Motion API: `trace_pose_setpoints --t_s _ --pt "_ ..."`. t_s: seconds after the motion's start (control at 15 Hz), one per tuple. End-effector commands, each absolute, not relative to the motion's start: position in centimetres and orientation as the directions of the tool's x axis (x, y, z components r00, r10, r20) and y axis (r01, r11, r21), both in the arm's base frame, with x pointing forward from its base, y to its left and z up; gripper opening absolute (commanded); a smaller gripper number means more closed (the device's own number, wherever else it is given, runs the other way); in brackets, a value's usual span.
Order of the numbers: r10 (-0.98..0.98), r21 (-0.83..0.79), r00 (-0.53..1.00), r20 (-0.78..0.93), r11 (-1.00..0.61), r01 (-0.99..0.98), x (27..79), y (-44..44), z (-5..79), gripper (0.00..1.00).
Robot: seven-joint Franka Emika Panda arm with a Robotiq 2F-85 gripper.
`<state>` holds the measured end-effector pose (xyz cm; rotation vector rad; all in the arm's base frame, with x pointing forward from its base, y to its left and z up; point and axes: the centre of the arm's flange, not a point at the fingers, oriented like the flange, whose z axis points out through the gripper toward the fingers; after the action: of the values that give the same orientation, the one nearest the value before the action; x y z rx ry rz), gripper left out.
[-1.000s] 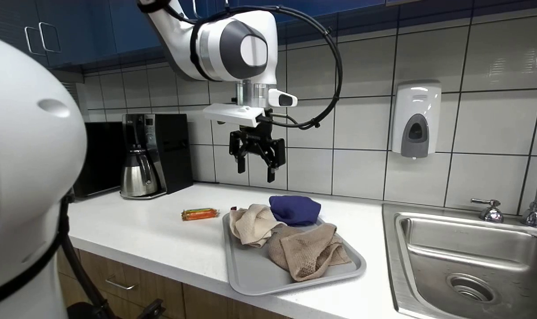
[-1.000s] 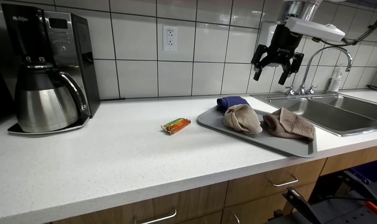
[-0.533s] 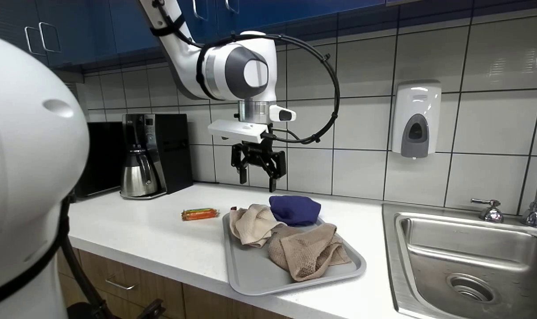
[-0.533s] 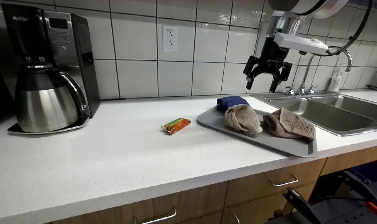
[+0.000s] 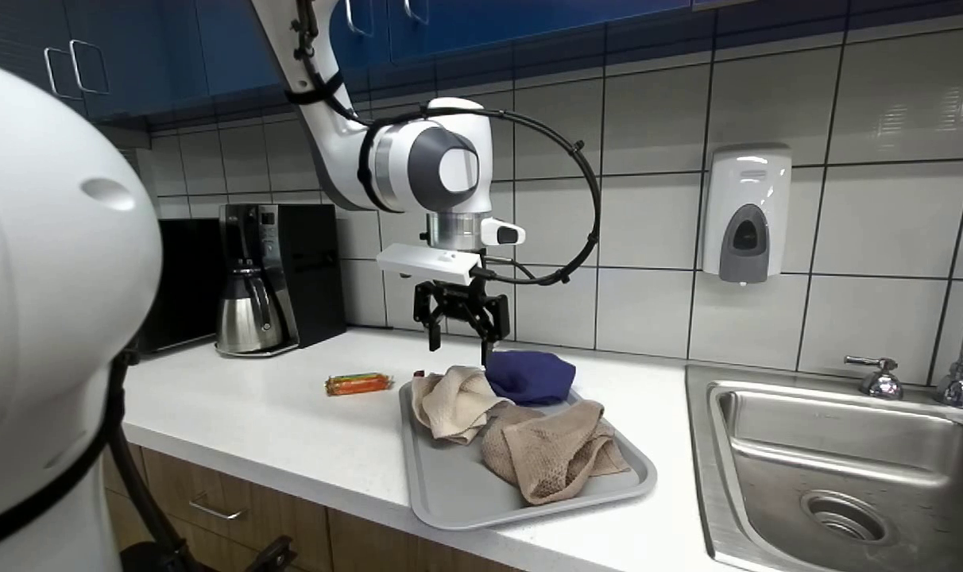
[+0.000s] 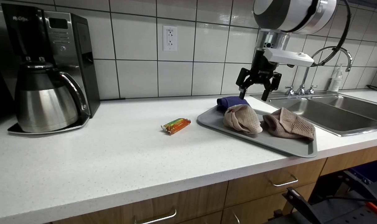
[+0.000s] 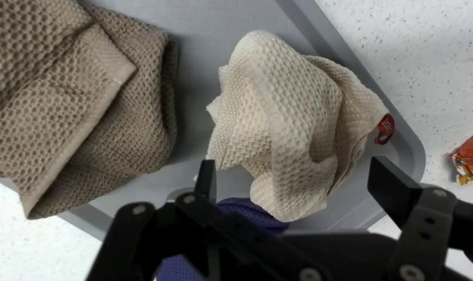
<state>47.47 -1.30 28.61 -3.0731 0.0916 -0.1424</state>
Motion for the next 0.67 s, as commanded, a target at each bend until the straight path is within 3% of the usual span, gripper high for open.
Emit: trace_pose_setpoints --t_s 0.0,0.6 --pt "-0.018 -0.058 0.995 0.098 -0.998 -0.012 48.6 -0.7 27.1 1.00" --pt "0.016 -0.056 0.998 0.059 -0.998 0.020 48.4 -0.1 23.3 1.00"
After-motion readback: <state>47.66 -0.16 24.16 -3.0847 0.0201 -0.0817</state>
